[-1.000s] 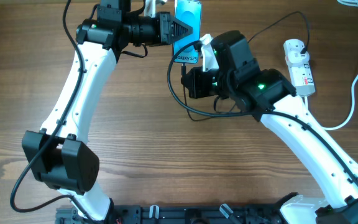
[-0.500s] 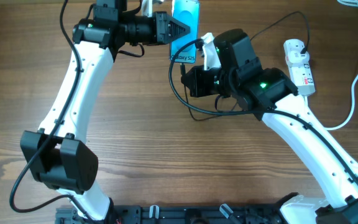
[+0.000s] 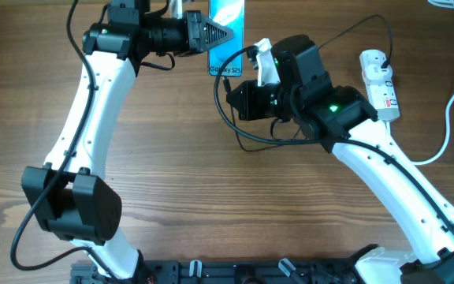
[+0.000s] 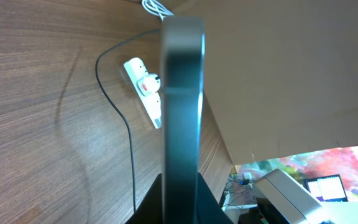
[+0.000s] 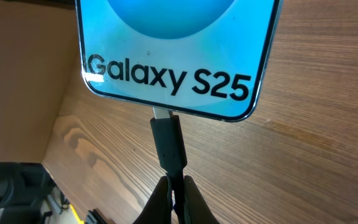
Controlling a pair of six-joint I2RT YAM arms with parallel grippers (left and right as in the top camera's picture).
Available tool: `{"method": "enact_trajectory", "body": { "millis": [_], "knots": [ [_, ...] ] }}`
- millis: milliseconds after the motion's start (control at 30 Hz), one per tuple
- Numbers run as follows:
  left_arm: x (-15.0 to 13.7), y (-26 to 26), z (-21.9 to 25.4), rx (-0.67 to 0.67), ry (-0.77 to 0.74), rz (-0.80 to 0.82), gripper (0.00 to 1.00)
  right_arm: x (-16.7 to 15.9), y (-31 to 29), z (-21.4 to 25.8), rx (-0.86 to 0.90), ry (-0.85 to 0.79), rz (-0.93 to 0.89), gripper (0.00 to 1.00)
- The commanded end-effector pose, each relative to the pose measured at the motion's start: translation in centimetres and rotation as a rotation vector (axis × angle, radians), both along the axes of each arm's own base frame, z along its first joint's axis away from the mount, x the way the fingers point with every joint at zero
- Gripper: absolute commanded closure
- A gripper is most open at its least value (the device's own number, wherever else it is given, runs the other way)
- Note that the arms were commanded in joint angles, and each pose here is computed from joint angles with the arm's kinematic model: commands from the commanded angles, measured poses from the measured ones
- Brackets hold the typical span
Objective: Plug charger to phone and switch on socket
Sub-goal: 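Open the right gripper and move it toward the power strip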
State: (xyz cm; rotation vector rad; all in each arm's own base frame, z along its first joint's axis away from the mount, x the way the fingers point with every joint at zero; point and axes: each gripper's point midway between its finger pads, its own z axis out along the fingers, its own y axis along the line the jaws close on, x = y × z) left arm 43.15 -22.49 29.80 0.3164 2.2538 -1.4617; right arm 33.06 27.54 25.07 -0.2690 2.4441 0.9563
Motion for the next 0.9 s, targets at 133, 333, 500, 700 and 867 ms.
{"method": "enact_trajectory", "body": {
  "millis": [133, 333, 500, 700, 867],
  "knots": [
    [-1.3, -1.4, 0.8, -0.044, 0.012, -0.068, 0.96, 1.9, -0.3, 1.9, 0.044, -0.039, -0.074, 0.96],
    [-1.4, -1.6, 0.8, -0.045, 0.041, -0.058, 0.96, 2.4, -0.1, 2.5, 0.062, -0.062, -0.083, 0.96],
    [-1.4, -1.6, 0.7, -0.050, 0.064, -0.051, 0.96, 3.4, -0.7, 2.6, 0.045, -0.091, -0.144, 0.96],
    [-1.5, -1.5, 0.6, -0.047, 0.074, -0.051, 0.96, 4.2, -1.2, 2.9, 0.019, -0.142, -0.168, 0.96],
    [0.4, -0.2, -1.2, 0.058, 0.068, 0.073, 0.96, 3.5, -1.2, 2.2, 0.009, -0.101, -0.147, 0.40]
  ]
}}
